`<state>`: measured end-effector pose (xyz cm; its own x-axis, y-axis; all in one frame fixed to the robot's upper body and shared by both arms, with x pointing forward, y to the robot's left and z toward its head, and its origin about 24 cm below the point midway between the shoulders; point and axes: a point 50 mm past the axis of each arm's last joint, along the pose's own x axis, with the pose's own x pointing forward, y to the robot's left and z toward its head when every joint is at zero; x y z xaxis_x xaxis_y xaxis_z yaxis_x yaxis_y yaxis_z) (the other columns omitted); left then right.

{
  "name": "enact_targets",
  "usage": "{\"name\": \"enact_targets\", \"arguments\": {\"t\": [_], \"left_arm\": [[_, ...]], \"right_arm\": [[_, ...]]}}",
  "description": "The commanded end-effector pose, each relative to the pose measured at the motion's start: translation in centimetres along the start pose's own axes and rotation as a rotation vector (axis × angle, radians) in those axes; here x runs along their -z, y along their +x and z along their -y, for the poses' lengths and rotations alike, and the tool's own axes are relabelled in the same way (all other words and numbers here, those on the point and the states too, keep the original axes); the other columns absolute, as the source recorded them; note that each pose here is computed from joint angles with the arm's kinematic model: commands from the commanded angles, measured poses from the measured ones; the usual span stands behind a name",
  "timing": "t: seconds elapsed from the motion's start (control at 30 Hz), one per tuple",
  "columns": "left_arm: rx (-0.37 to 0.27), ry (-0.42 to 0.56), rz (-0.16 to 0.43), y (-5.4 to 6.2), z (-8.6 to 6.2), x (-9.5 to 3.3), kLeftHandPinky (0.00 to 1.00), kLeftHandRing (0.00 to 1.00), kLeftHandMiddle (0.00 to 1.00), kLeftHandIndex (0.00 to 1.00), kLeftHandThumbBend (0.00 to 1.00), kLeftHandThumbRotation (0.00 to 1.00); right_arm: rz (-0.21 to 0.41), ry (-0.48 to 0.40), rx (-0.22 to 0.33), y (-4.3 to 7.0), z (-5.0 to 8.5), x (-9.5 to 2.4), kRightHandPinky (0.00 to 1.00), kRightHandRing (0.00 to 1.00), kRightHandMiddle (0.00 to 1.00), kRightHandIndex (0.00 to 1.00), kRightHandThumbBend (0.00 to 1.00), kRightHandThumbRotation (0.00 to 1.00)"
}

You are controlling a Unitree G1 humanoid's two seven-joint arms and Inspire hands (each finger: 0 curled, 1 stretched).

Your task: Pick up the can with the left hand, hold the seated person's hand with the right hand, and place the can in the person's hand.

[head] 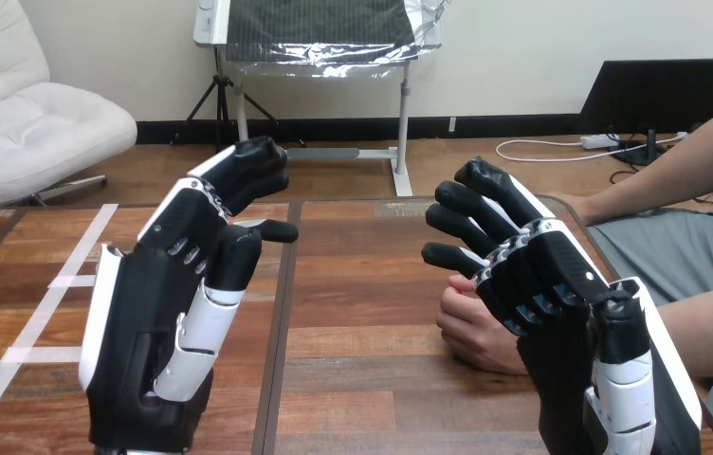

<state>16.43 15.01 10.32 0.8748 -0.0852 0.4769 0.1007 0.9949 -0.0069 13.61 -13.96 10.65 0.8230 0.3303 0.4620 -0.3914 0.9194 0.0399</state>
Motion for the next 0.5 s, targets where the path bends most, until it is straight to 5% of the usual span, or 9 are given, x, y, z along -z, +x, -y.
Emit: {"name": "enact_targets", "arguments": {"t": [0.0,0.47], "left_arm": [[-0.029,0.036,0.058,1.2,-0.5,0.0,0.66,0.79,0.79,0.77,0.63,0.84],[-0.054,0.172,0.059,2.1,-2.3,1.0,0.67,0.82,0.81,0.78,0.68,0.88]], "right_arm": [[0.065,-0.023,-0.013,0.8,0.1,-0.6,0.82,0.87,0.88,0.9,0.6,0.96],[0.07,-0.031,-0.017,0.8,0.2,-0.6,0.81,0.87,0.88,0.89,0.59,0.96]]}}
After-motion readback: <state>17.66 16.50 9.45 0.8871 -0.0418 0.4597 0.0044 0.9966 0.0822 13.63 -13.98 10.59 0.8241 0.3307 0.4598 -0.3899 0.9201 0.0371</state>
